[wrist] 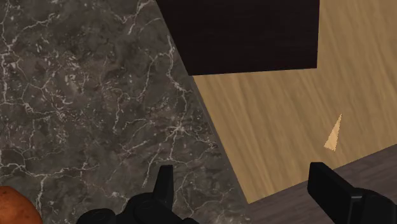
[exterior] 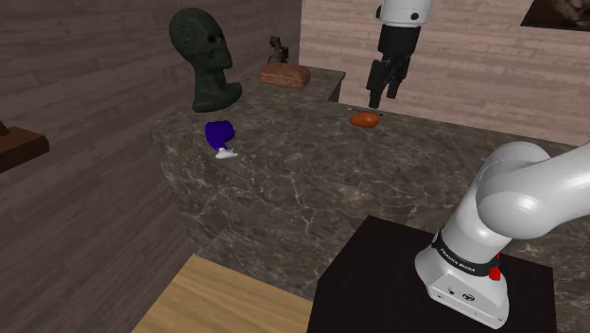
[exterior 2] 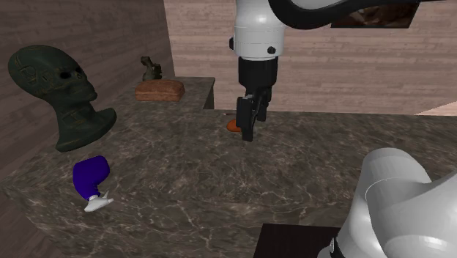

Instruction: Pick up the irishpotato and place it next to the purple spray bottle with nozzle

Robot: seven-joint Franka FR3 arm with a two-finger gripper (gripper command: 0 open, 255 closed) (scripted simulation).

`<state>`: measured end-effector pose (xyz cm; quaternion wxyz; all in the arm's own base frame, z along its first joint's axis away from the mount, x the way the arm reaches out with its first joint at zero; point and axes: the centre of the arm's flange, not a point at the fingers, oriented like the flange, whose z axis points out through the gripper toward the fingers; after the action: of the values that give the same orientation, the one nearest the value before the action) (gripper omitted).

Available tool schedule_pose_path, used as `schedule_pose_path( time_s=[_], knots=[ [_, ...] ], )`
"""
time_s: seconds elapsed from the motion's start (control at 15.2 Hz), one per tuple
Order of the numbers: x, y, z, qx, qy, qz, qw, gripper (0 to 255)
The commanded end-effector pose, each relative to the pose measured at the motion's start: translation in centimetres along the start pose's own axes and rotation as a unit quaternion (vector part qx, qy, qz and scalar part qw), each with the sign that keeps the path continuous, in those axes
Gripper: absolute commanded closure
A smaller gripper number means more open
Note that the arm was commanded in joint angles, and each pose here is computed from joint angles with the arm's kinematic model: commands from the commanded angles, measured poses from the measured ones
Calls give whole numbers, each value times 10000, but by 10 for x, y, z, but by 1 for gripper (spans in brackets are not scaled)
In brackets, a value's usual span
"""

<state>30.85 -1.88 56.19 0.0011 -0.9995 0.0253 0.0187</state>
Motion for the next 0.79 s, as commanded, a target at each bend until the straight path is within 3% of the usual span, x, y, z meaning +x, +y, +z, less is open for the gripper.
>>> schedule_pose_path(
  time_s=[0.0,0.73],
  knots=[
    [0,0,0,0,0,0,10000,0],
    [22,126,62,-78,277,-697,9972,0]
  ],
)
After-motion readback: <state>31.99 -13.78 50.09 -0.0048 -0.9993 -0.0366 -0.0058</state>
